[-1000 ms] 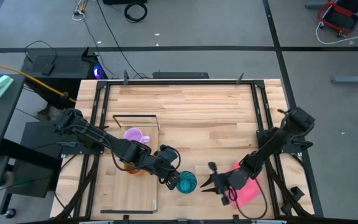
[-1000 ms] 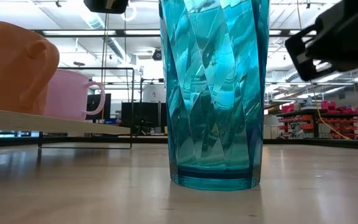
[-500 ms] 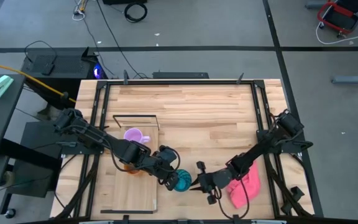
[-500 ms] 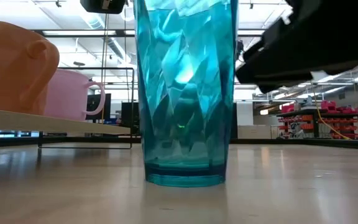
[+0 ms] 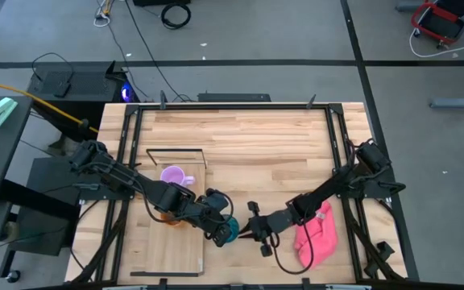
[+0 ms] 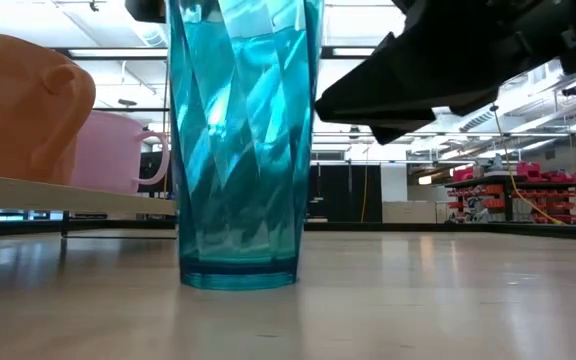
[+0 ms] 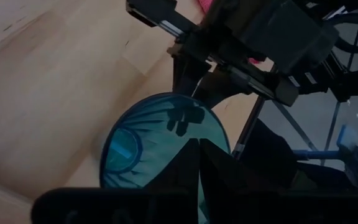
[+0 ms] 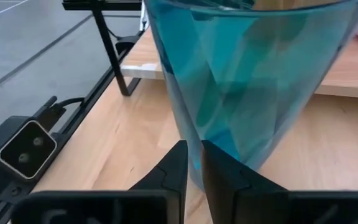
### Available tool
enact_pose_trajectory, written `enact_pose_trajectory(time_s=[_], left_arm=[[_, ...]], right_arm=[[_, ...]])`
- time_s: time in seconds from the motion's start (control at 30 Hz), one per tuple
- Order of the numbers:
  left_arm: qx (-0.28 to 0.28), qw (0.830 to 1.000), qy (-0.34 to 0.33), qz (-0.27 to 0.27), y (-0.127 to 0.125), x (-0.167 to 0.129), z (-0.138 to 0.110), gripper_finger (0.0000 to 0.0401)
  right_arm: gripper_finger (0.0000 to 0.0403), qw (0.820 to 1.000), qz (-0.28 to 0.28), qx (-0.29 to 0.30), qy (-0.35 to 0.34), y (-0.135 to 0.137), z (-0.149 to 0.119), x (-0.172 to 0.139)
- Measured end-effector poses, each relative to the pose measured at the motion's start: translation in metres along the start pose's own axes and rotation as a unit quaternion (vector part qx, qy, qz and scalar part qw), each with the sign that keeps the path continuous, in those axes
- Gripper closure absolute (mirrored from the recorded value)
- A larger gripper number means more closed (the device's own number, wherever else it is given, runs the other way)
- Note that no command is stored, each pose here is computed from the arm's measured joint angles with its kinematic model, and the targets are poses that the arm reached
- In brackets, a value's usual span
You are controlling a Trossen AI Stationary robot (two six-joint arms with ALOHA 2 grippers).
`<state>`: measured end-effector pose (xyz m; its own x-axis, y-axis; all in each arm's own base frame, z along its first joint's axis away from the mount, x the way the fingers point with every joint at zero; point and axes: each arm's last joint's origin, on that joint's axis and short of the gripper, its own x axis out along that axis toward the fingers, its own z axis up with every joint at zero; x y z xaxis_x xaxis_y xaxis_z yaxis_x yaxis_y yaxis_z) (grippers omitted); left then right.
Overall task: Stack small to large cups/mugs on shelf
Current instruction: Put the blue cup on the shelf
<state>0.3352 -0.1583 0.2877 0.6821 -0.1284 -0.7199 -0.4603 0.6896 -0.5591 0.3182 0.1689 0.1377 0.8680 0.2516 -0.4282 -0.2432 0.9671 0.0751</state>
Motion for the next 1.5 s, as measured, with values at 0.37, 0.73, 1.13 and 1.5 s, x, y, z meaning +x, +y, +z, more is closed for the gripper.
enact_pose_trajectory(time_s=[0.37, 0.73, 1.13, 1.5], left_arm=[[0.045, 0.999, -0.003, 0.002, 0.001, 0.0, 0.003, 0.0384], [0.023, 0.999, -0.009, 0.029, 0.008, -0.02, 0.01, 0.0392], [0.023, 0.991, -0.045, 0.127, -0.015, -0.069, 0.037, 0.0393], [0.04, 0.98, 0.054, 0.19, -0.036, -0.029, 0.046, 0.039]], right_arm=[[0.0352, 1.0, -0.003, 0.001, 0.001, -0.002, 0.0, 0.0], [0.0352, 0.999, 0.013, 0.014, 0.03, 0.0, -0.002, -0.004], [0.0352, 0.999, 0.02, 0.004, 0.051, 0.006, 0.021, -0.036], [0.0352, 0.995, 0.005, 0.0, 0.098, 0.008, 0.025, -0.058]])
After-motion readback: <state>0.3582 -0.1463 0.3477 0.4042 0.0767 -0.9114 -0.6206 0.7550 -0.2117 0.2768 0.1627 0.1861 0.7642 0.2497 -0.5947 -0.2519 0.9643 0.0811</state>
